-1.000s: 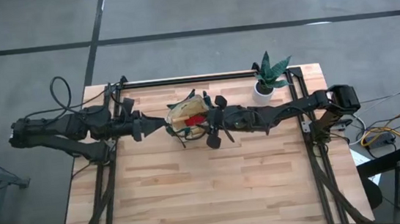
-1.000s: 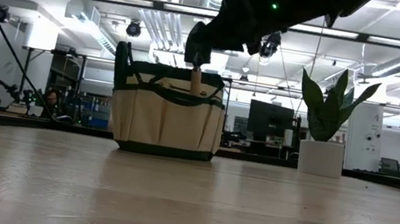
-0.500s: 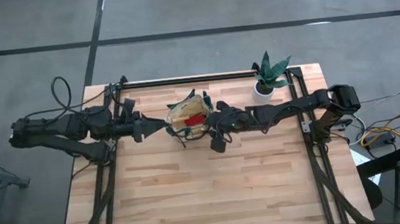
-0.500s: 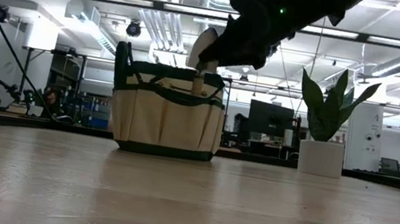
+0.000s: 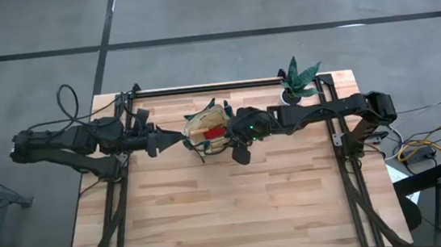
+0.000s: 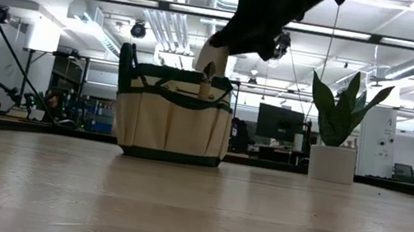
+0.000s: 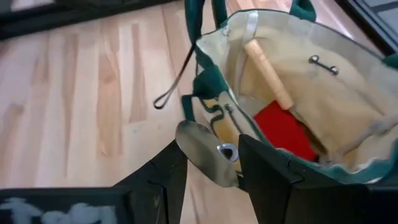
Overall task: Pick & Place Garden tools in Gardening bag
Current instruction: Put the trowel into the gardening bag, then return to Home Position
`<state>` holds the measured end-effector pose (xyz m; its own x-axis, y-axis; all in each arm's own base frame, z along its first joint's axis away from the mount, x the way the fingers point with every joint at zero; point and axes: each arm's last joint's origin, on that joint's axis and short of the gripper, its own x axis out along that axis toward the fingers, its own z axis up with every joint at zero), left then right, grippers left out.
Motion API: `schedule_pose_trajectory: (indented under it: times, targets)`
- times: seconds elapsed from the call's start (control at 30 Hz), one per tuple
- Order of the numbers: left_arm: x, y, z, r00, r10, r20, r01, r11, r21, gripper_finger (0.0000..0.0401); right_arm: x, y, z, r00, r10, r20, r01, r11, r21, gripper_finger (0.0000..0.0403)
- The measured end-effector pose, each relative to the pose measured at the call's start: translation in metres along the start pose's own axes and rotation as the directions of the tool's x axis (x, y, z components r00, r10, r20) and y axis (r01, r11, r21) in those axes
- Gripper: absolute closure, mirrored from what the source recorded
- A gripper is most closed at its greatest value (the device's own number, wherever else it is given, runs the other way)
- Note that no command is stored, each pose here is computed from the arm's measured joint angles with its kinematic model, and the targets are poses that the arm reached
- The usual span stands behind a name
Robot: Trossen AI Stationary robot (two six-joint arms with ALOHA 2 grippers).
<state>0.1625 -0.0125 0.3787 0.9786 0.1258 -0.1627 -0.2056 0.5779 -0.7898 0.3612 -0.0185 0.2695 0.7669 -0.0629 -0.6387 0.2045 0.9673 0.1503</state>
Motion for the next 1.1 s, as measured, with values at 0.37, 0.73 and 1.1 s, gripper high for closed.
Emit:
schedule_pose_trajectory:
  times: [0.37,0.73,1.1]
  targets:
    - [0.000,0.002,-0.002,0.999,0.012,-0.033,-0.012,1.000,0.014,0.0215,-0.013,0.004,0.017,1.000,-0.004,-0.012,0.003,0.998,-0.069,0.0250]
    - [-0.002,0.010,-0.007,0.992,0.091,-0.083,-0.079,0.986,0.144,0.0258,-0.028,0.016,0.033,0.996,0.069,0.052,-0.071,0.996,0.050,0.0298]
    - [-0.013,0.017,-0.008,0.997,0.057,-0.057,-0.025,0.891,0.454,0.0393,-0.065,0.031,0.035,0.970,0.204,0.133,-0.216,0.973,0.083,0.0394]
